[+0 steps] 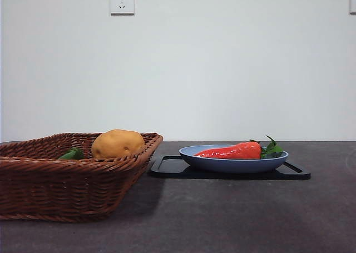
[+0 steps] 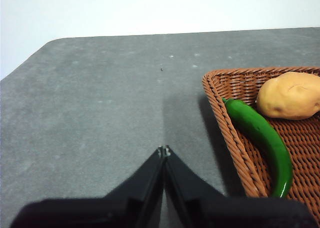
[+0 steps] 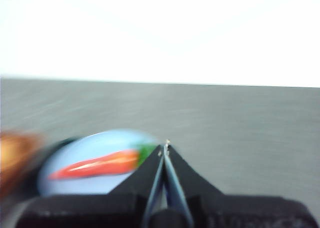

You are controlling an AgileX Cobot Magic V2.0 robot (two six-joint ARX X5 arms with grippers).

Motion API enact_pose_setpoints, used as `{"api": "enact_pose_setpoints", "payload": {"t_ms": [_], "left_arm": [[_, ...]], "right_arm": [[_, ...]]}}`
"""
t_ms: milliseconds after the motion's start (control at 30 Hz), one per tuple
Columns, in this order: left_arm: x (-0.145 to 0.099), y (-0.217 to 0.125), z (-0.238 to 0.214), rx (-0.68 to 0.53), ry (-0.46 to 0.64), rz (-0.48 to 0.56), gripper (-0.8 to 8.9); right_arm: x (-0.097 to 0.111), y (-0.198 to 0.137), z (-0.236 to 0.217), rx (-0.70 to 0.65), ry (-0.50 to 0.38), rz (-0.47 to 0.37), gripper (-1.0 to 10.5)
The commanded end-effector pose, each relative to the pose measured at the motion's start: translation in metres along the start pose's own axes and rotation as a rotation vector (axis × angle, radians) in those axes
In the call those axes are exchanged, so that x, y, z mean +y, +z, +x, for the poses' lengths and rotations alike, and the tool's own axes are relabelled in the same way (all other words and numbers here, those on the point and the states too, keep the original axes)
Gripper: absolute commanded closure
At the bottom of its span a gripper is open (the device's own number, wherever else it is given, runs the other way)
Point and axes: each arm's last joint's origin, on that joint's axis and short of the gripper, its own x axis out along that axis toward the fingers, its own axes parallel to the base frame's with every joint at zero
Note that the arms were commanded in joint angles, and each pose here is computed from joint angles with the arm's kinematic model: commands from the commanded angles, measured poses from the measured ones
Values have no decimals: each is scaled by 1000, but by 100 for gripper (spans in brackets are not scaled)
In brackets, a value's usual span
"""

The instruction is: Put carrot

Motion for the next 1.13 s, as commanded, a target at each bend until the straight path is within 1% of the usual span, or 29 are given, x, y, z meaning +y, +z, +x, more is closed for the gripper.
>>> {"api": "enact_pose_setpoints", "payload": {"t_ms": [33, 200, 333, 467, 733, 1133], "left_arm": [[0, -2, 1, -2, 2, -6, 805], [0, -2, 1, -2, 2, -6, 805], [0, -2, 1, -2, 2, -6, 805], [0, -2, 1, -2, 2, -6, 805], [0, -2, 1, -2, 2, -6, 805], [0, -2, 1, -2, 2, -6, 805]], "right_arm": [[-9, -15, 0, -2, -58, 0, 943], [-13, -49, 7, 26, -34, 9, 943], [-13, -76, 16, 40, 17, 31, 943], [-12, -93, 20, 77, 46, 35, 943], [-12, -104, 21, 104, 41, 37, 943], [-12, -104, 21, 109, 43, 37, 943]]}}
